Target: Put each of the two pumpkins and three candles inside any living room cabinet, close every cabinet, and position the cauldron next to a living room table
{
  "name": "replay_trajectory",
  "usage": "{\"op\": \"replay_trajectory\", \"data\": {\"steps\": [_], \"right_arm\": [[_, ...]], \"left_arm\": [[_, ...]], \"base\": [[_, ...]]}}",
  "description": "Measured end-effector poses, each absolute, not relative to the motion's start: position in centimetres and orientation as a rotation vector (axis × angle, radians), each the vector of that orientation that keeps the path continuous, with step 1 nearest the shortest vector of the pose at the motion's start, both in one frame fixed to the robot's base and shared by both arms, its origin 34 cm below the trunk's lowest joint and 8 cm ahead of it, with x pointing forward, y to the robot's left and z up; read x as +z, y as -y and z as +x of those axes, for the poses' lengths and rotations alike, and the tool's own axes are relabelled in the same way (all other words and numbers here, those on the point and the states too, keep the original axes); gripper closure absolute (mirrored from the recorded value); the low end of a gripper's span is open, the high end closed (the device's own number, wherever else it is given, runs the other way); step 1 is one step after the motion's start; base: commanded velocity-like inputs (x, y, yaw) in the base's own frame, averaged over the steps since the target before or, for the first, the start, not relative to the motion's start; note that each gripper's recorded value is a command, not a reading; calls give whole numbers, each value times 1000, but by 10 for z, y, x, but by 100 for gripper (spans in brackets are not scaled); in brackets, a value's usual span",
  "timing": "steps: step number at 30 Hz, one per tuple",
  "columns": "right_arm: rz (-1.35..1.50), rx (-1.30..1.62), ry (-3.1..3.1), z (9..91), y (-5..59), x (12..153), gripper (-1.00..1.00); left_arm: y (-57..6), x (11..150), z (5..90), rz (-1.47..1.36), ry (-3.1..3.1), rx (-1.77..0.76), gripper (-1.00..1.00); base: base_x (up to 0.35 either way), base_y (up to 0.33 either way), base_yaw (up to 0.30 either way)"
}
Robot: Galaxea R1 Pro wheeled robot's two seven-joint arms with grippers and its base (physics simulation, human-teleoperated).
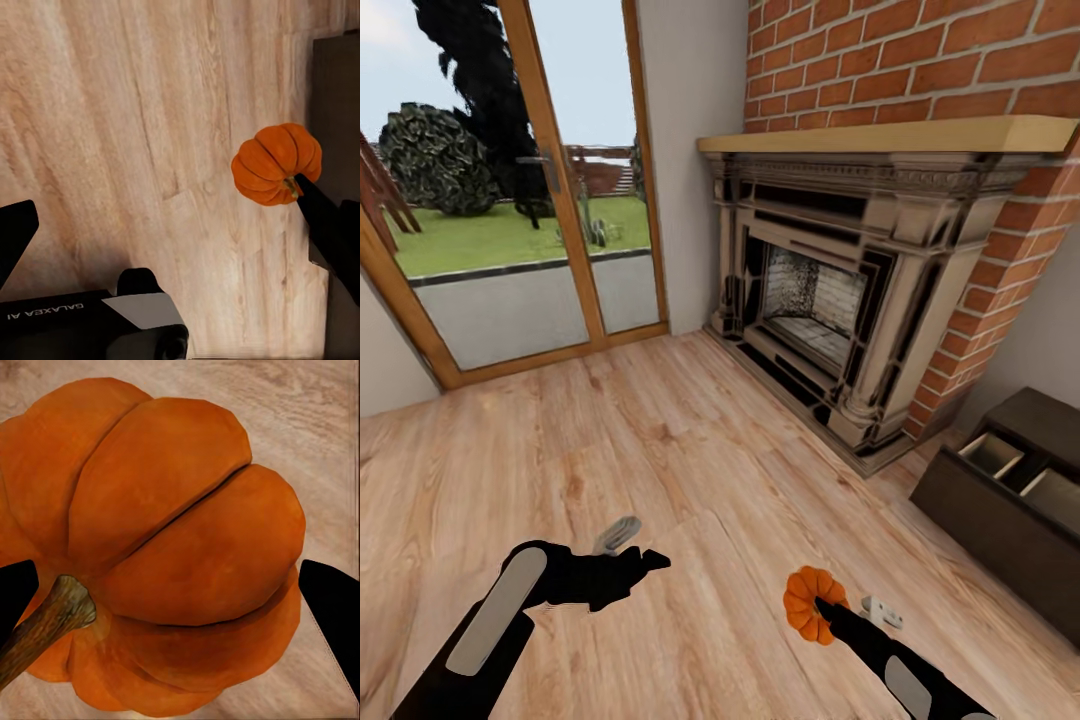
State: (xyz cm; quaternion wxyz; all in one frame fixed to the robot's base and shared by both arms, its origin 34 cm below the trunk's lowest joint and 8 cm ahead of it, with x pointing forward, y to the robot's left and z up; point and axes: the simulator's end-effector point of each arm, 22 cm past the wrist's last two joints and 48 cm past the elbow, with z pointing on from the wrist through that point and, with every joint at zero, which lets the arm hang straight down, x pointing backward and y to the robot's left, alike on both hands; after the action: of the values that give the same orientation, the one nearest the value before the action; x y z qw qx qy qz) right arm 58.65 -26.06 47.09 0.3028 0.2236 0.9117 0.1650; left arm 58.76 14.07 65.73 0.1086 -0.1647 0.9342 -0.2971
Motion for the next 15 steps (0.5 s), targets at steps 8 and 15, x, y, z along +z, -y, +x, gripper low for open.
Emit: {"op": "replay_trajectory", "data": {"steps": [8, 15], "right_arm": [[593, 439, -2419, 586, 260, 471, 100], [595, 440, -2418, 587, 260, 471, 100]], "left_arm": [[-140, 657, 587, -483, -2748, -875, -100], [-140, 657, 587, -483, -2748, -875, -100]], "base": [[0, 0, -271], [0, 0, -55]]}}
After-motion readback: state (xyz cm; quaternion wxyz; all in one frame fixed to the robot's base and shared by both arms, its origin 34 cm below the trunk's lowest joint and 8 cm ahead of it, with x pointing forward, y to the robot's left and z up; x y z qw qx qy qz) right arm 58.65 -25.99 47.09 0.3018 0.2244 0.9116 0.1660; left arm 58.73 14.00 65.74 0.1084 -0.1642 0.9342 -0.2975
